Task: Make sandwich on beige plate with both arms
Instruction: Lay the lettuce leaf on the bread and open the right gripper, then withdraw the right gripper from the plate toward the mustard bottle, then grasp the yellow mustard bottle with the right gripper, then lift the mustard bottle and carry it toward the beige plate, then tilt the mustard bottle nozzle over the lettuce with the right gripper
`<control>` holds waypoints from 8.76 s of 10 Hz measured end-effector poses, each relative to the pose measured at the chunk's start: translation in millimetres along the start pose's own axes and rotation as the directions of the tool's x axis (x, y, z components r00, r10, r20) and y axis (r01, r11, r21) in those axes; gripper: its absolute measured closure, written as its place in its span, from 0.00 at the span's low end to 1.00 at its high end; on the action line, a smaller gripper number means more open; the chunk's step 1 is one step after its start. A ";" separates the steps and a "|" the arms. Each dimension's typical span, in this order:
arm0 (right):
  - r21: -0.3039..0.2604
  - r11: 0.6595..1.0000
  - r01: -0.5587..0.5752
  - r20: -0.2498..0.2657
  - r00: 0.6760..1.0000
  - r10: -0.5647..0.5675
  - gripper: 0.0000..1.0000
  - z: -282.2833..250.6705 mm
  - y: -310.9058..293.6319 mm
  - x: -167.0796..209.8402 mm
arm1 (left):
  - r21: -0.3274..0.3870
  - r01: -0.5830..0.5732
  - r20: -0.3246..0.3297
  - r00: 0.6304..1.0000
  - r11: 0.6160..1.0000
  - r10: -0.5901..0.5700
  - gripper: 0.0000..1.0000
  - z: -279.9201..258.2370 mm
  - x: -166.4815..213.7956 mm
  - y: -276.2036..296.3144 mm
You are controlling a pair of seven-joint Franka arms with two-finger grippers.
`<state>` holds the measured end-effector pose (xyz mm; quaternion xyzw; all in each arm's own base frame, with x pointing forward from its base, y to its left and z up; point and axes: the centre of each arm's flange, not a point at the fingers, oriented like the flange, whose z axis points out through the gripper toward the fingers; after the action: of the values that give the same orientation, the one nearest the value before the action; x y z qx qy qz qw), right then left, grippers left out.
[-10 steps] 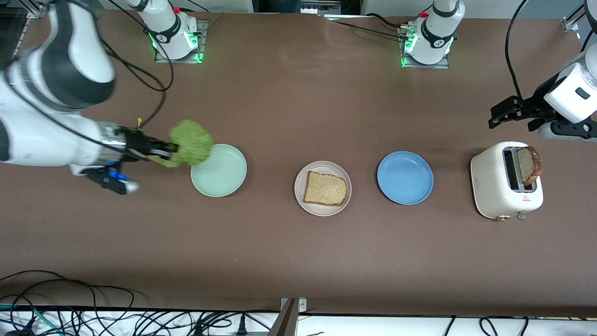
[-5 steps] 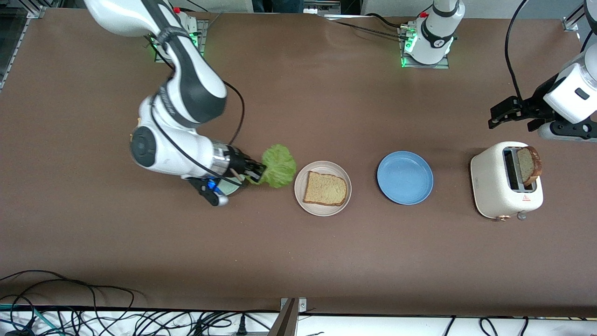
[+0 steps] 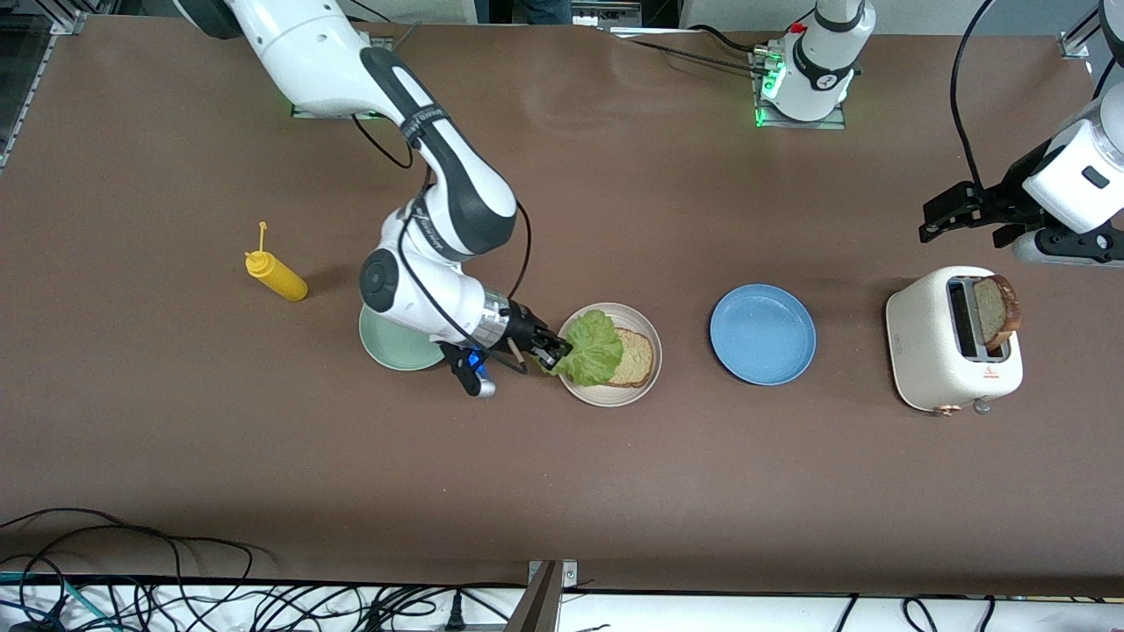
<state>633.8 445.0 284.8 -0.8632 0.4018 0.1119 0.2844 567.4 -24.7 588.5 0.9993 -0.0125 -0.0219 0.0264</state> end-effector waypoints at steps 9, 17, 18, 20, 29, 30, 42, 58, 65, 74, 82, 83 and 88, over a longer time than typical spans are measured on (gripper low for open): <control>0.045 0.993 -0.110 0.025 0.994 0.109 0.96 80.8 33.1 -8.8 | 0.000 0.000 0.000 1.000 1.000 0.000 0.00 0.2 0.1 -0.1; 0.082 0.991 -0.104 0.020 0.995 0.103 0.44 70.8 20.7 -7.1 | 0.000 0.000 0.000 1.000 1.000 0.000 0.00 0.1 0.1 0.0; 0.097 0.990 -0.107 0.023 0.994 0.105 0.30 64.0 13.5 -7.5 | 0.000 0.000 0.000 1.000 1.000 0.000 0.00 0.1 0.1 0.0; 0.090 0.988 -0.128 0.050 0.991 0.124 0.14 50.2 1.1 -5.9 | 0.000 0.000 0.000 1.000 1.000 0.000 0.00 0.1 0.1 0.0; -0.410 0.838 0.360 0.162 0.933 -0.322 0.00 -225.3 20.2 92.6 | 0.000 0.000 0.001 1.000 1.000 0.000 0.00 0.4 0.2 -0.2; -0.461 0.752 0.471 0.200 0.881 -0.429 0.00 -250.5 31.6 102.6 | 0.000 0.000 0.001 1.000 1.000 0.000 0.00 0.5 0.3 -0.1; -0.049 -0.001 0.999 0.507 0.024 -0.862 0.00 -369.2 263.6 287.8 | 0.000 0.001 0.001 1.000 1.000 -0.001 0.00 0.5 0.3 -0.6; 0.227 -0.431 0.873 -0.103 -0.419 -0.902 0.01 -267.0 441.5 338.3 | 0.000 0.001 0.001 1.000 1.000 -0.001 0.00 0.5 0.4 -0.7; 0.254 -0.404 0.879 -0.145 -0.378 -0.914 0.46 -234.0 448.7 333.1 | 0.000 0.001 0.001 1.000 1.000 -0.001 0.00 0.5 0.4 -0.7; 0.182 -0.577 0.796 -0.055 -0.578 -0.814 0.87 -245.6 315.3 308.4 | 0.000 0.001 0.001 1.000 1.000 -0.001 0.00 0.5 0.3 -0.8; -0.091 -0.583 0.807 0.491 -0.473 -0.731 0.87 -178.5 81.5 94.0 | 0.000 0.001 0.001 1.000 1.000 -0.001 0.00 0.5 0.3 -0.8; -0.152 -0.593 0.791 0.556 -0.428 -0.713 0.87 -160.9 69.9 68.3 | 0.000 0.001 0.001 1.000 1.000 -0.001 0.00 0.5 0.3 -0.8; -0.327 -0.756 0.567 0.788 -0.278 -0.549 0.87 -17.1 56.8 -41.0 | 0.000 0.003 0.001 1.000 1.000 -0.003 0.00 0.5 0.4 -1.4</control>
<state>563.4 431.7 293.2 -0.7607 -0.6069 0.0164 -0.2297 567.8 -23.3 587.9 0.9993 -0.0113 -0.0226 0.0264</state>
